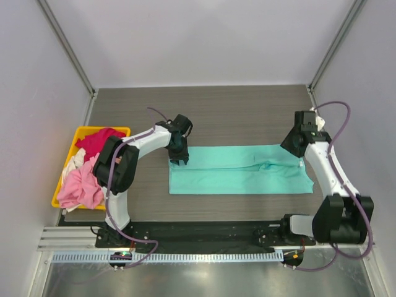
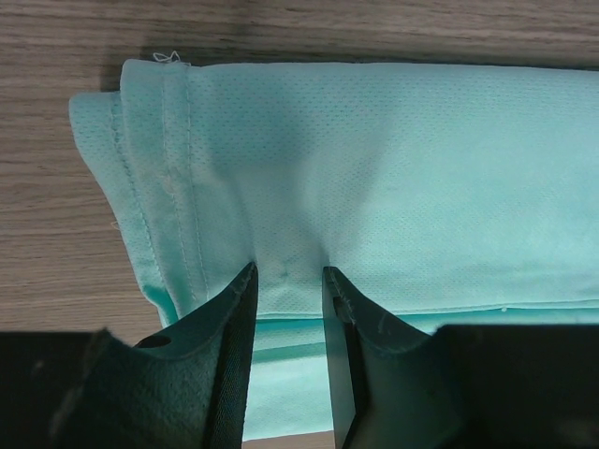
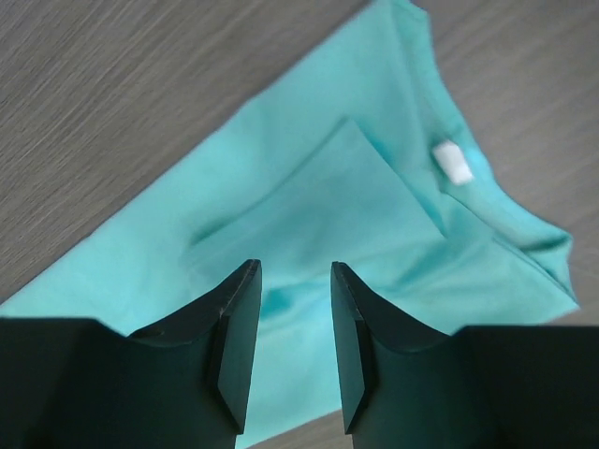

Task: Fold and stack the t-shirts
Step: Fold the tshirt

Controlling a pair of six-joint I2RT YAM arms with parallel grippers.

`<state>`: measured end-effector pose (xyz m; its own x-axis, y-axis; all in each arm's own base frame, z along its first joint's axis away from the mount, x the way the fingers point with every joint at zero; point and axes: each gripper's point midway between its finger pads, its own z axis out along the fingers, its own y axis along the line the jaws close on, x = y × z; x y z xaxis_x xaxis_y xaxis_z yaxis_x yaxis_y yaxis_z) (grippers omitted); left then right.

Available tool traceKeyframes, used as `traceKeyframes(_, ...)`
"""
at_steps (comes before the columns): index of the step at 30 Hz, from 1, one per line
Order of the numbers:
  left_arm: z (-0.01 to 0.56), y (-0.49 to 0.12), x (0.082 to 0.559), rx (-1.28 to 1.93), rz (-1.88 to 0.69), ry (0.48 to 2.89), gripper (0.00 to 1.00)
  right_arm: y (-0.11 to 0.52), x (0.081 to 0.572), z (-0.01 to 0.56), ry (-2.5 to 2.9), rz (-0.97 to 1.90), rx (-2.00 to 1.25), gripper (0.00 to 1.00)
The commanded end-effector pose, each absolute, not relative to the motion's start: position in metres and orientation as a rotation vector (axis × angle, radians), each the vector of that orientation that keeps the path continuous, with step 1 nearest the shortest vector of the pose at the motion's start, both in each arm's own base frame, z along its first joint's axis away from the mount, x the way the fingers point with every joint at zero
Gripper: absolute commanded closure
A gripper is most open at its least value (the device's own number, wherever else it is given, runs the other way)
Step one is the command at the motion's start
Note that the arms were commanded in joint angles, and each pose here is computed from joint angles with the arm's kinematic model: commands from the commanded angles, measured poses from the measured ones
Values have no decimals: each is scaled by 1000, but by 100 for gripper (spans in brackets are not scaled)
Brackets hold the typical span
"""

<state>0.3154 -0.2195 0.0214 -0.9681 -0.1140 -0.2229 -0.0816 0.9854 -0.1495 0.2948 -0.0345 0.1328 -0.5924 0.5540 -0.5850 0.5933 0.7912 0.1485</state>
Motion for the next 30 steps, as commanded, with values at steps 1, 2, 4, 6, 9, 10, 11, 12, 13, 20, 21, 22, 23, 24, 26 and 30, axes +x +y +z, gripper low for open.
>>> traceKeyframes(1, 44, -227, 323, -127, -276, 2831, 64, -11, 341, 133, 2411, 44, 667, 58)
traceKeyframes(2, 49, -228, 325, -122, -285, 2819, 64, -9, 346, 129, 2434, 33, 638, 58)
traceKeyframes(4, 58, -229, 327, -121, -298, 2803, 64, -4, 361, 130, 2450, 54, 583, 58)
traceKeyframes(6, 65, -238, 329, -111, -362, 2790, 63, 7, 372, 115, 2514, 80, 495, 58)
traceKeyframes(9, 64, -247, 332, -106, -418, 2789, 62, 27, 386, 99, 2579, 119, 397, 59)
traceKeyframes(10, 63, -248, 334, -106, -418, 2789, 62, 36, 390, 99, 2588, 173, 369, 59)
traceKeyframes(11, 54, -248, 334, -107, -404, 2811, 62, 46, 392, 95, 2602, 180, 334, 59)
traceKeyframes(12, 54, -251, 337, -105, -406, 2808, 62, 50, 394, 85, 2628, 164, 307, 59)
traceKeyframes(13, 50, -250, 337, -108, -398, 2819, 62, 48, 397, 85, 2626, 109, 295, 59)
traceKeyframes(20, 24, -234, 340, -108, -231, 2847, 62, 32, 372, 56, 2693, -100, 388, 59)
traceKeyframes(21, 21, -230, 339, -108, -209, 2854, 62, 30, 369, 55, 2688, -121, 398, 59)
traceKeyframes(22, 15, -231, 337, -103, -202, 2868, 62, 29, 361, 51, 2699, -132, 401, 59)
traceKeyframes(23, 13, -229, 336, -107, -196, 2875, 62, 28, 358, 50, 2697, -142, 403, 59)
traceKeyframes(24, 10, -230, 336, -107, -195, 2876, 62, 27, 356, 49, 2695, -144, 399, 59)
traceKeyframes(26, 6, -230, 335, -115, -196, 2885, 62, 28, 348, 47, 2703, -142, 365, 59)
traceKeyframes(30, 3, -233, 333, -115, -214, 2887, 62, 20, 328, 52, 2690, -189, 414, 60)
